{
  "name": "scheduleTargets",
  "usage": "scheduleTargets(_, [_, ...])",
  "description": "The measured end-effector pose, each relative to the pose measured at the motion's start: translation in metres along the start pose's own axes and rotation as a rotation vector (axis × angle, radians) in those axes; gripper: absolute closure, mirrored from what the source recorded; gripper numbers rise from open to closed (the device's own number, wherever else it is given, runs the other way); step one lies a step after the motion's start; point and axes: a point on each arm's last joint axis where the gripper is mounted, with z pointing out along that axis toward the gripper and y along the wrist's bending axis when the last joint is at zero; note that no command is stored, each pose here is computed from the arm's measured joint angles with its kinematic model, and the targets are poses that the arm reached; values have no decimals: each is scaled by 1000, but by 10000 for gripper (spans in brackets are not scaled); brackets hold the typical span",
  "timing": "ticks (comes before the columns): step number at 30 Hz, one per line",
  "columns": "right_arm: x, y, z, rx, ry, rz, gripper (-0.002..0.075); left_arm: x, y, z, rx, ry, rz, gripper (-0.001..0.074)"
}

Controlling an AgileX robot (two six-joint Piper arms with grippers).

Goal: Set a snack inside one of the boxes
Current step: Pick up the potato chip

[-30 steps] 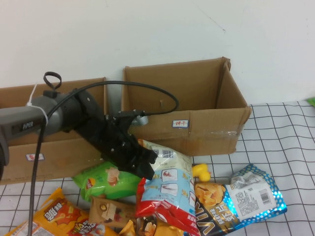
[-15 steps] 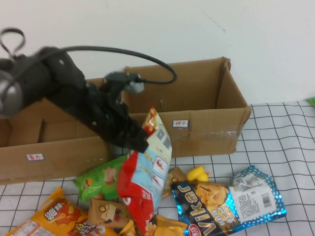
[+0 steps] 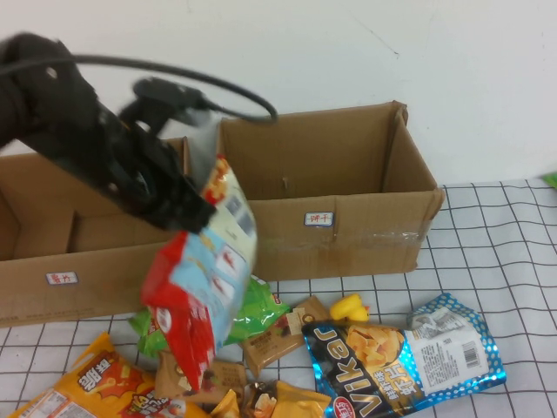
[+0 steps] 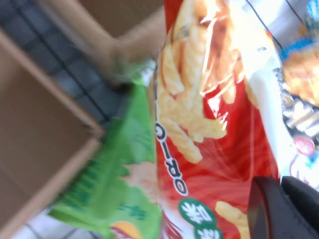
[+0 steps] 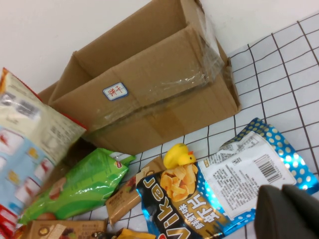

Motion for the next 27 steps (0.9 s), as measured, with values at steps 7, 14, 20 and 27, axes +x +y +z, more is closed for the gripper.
scheduleTargets(7, [0, 0, 0, 0, 0, 0, 727, -15, 48, -55, -88, -161, -120, 734])
scheduleTargets(14, [0, 0, 0, 0, 0, -2, 727, -30, 109, -111, -145, -409, -268, 735])
scheduleTargets(20, [0, 0, 0, 0, 0, -3, 727, -24, 150, -81, -53, -354, -337, 736])
scheduleTargets(27, [0, 0, 0, 0, 0, -3, 727, -15, 140, -69, 4, -194, -140, 736])
